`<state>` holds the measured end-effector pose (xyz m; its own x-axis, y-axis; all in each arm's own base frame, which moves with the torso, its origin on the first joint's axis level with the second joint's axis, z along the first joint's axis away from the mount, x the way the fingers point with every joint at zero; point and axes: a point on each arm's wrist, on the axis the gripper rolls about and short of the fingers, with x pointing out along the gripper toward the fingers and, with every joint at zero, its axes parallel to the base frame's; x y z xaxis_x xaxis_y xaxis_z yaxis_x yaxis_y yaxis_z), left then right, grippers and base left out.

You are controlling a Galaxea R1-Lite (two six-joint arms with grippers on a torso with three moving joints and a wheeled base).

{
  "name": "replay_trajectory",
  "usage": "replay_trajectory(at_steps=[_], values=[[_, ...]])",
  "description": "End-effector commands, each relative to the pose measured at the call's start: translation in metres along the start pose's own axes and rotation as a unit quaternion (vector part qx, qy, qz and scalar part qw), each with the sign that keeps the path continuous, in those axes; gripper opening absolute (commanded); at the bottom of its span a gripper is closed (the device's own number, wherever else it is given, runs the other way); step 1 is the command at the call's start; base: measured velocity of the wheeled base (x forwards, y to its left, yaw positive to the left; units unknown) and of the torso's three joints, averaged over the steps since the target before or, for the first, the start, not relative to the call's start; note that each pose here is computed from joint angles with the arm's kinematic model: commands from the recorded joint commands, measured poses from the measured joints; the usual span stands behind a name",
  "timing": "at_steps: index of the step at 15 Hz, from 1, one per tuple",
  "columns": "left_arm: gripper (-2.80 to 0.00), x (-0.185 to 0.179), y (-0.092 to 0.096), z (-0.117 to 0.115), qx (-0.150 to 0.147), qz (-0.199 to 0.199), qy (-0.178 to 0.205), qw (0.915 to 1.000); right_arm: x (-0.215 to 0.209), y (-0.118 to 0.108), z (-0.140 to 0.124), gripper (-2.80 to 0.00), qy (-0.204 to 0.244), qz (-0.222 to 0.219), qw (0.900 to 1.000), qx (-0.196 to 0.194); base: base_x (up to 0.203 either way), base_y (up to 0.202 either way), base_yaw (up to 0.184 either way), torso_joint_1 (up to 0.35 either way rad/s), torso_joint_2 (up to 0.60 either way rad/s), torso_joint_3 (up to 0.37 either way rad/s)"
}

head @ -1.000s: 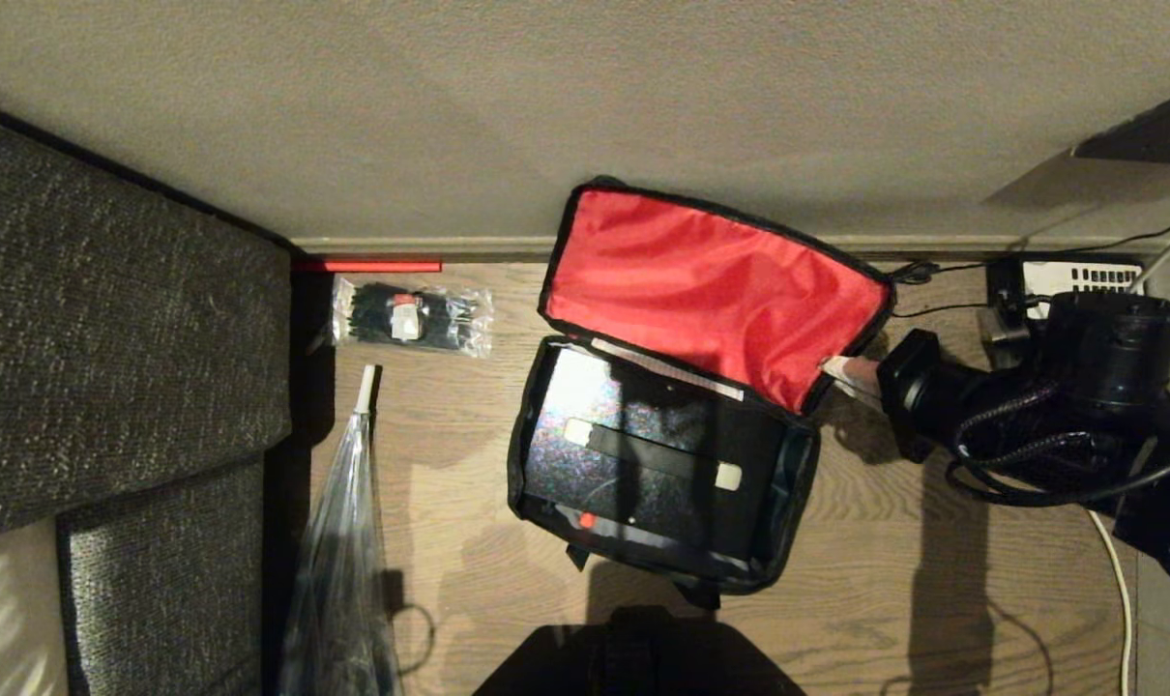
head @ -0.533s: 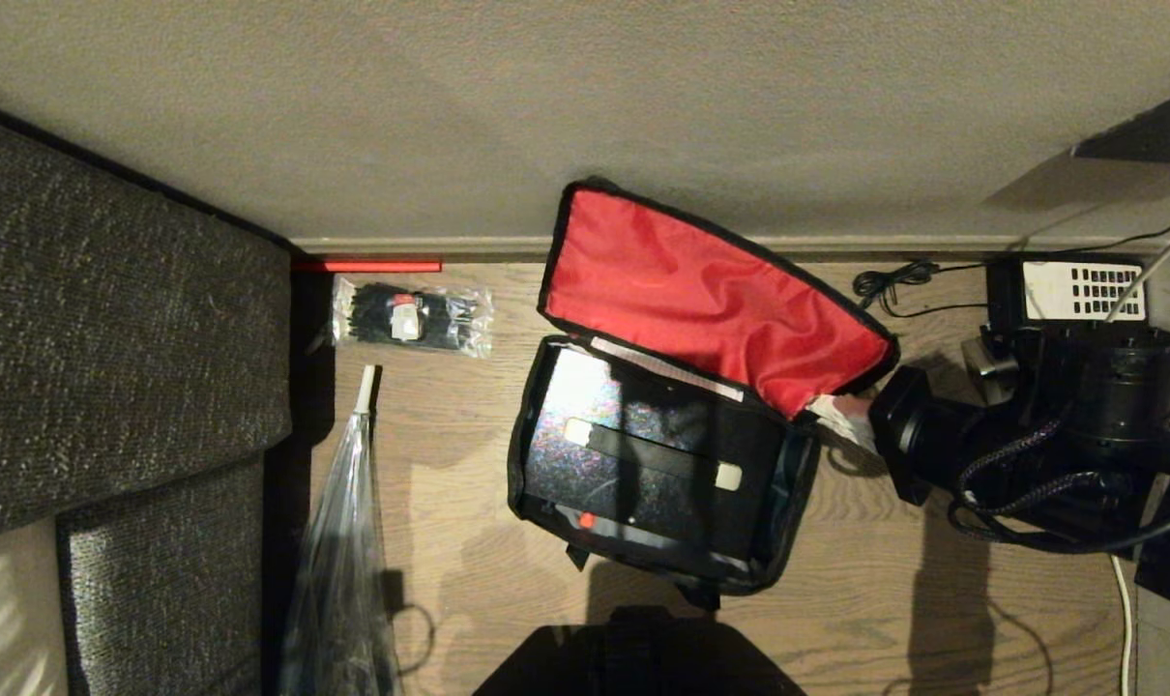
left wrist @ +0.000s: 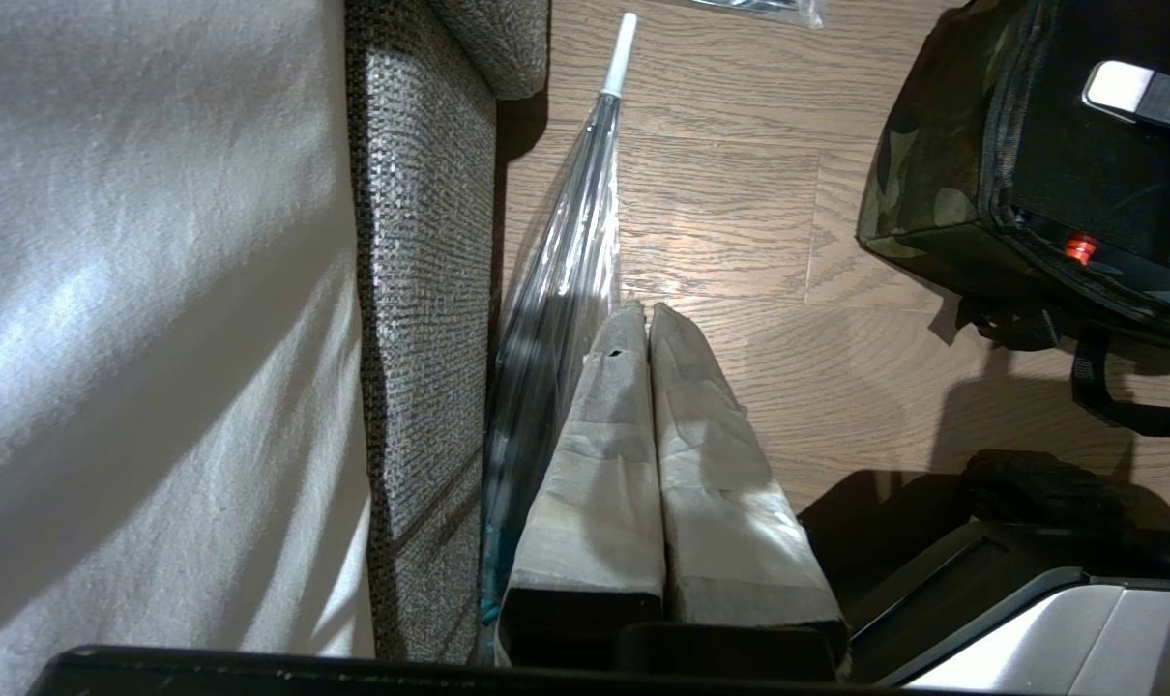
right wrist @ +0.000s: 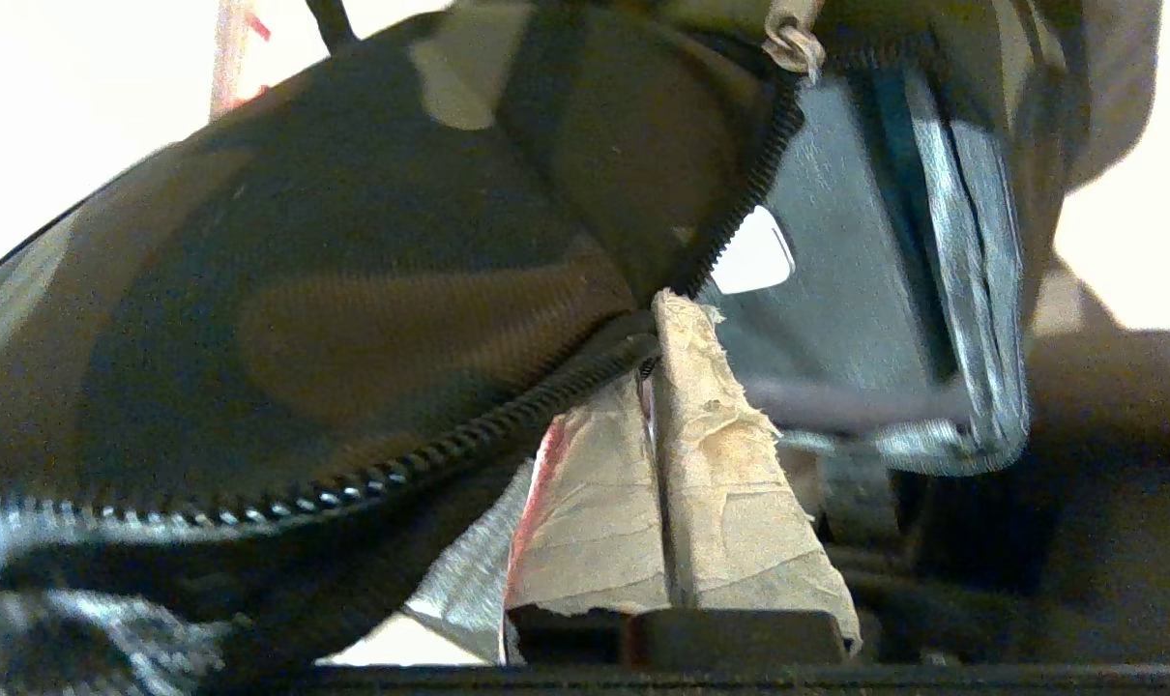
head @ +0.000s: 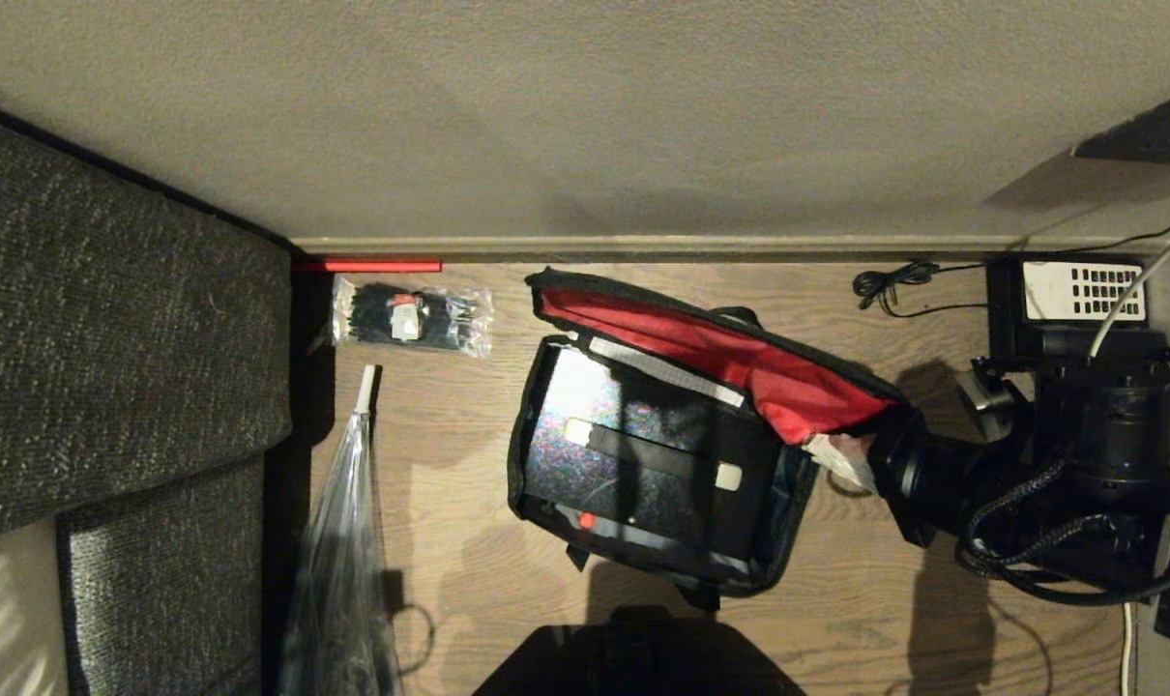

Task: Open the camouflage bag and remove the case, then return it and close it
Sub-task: Close the top of the storage box

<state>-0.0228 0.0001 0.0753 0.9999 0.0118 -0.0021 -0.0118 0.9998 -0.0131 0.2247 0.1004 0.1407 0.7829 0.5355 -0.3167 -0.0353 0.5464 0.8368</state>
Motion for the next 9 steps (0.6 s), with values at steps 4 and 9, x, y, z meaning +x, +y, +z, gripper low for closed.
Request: replay_trajectory(at_steps=[4,9], values=[[-2.8,0.0,0.0,-0.001,0.0,0.0,0.0,1.0,-0.004,-0.008,-0.017,-2.8,0.031,-0.019,0.999,0.001,0.0,0.0,0.0,0.0,0.0,0.0],[-2.8,0.0,0.0,-0.001,0.0,0.0,0.0,1.0,-0.003,-0.009,-0.023,-2.8,0.049,-0.029,0.998,-0.002,0.0,0.0,0.0,0.0,0.0,0.0]])
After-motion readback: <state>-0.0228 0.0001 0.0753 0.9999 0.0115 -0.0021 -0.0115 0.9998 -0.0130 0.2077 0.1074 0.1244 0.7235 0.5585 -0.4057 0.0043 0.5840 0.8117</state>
